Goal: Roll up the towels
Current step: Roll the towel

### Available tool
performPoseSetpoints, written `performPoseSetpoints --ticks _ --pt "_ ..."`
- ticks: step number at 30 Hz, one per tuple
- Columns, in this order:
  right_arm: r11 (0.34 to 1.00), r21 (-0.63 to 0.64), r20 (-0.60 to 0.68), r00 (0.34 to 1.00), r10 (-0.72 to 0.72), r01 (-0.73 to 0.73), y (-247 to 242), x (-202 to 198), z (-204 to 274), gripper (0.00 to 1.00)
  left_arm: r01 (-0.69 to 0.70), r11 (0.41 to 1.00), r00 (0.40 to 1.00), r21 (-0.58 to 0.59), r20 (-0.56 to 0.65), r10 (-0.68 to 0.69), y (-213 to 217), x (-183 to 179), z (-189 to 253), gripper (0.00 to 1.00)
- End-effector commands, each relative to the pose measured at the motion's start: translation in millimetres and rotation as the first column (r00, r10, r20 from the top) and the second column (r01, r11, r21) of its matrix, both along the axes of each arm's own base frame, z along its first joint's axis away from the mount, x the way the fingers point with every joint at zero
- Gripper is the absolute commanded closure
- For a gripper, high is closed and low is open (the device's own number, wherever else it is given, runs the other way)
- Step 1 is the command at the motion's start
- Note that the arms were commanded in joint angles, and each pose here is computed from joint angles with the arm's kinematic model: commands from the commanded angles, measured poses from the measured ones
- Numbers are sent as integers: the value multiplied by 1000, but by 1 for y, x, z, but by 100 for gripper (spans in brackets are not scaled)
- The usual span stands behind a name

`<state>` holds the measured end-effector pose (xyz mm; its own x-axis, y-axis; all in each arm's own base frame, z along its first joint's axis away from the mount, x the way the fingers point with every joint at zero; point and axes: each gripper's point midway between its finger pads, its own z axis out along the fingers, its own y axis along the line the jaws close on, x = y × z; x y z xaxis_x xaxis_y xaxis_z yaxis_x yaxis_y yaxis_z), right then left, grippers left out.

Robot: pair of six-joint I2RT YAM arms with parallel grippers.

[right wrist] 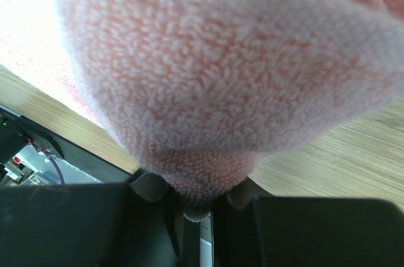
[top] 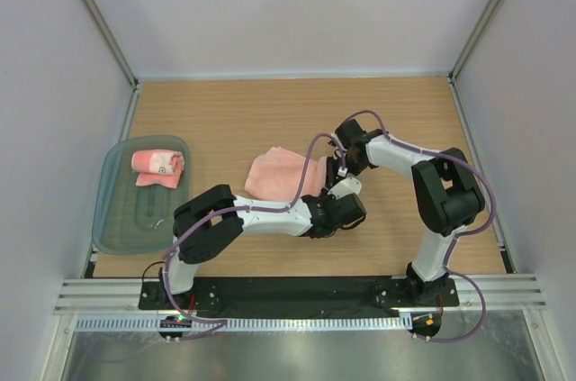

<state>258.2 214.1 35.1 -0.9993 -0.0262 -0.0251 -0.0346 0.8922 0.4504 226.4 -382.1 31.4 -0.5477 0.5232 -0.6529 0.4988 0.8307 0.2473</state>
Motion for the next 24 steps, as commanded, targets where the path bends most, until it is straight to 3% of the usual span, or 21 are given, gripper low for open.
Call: performPoseSetpoints --ticks 1,3,6,11,14,24 --pt "999 -35 -25 1000 4 -5 -9 0 -3 79 -48 996 998 69 -22 50 24 -7 -22 81" --pt "999 -36 -30 1000 2 -3 -10 1 -2 79 -55 995 998 81 -29 58 26 -6 -26 100" --pt "1000 -29 -21 1000 -12 12 -12 8 1 70 -55 995 998 84 -33 58 27 -7 -27 100" --pt "997 34 5 998 -63 63 -10 32 13 47 -22 999 998 30 -54 23 24 -12 -19 100" --pt "991 89 15 995 -98 96 -6 49 16 41 -17 1000 998 8 -63 18 26 -13 -15 100" --pt "978 54 -7 980 -201 201 -32 80 -16 44 -45 997 994 -65 -99 38 42 -13 0 100"
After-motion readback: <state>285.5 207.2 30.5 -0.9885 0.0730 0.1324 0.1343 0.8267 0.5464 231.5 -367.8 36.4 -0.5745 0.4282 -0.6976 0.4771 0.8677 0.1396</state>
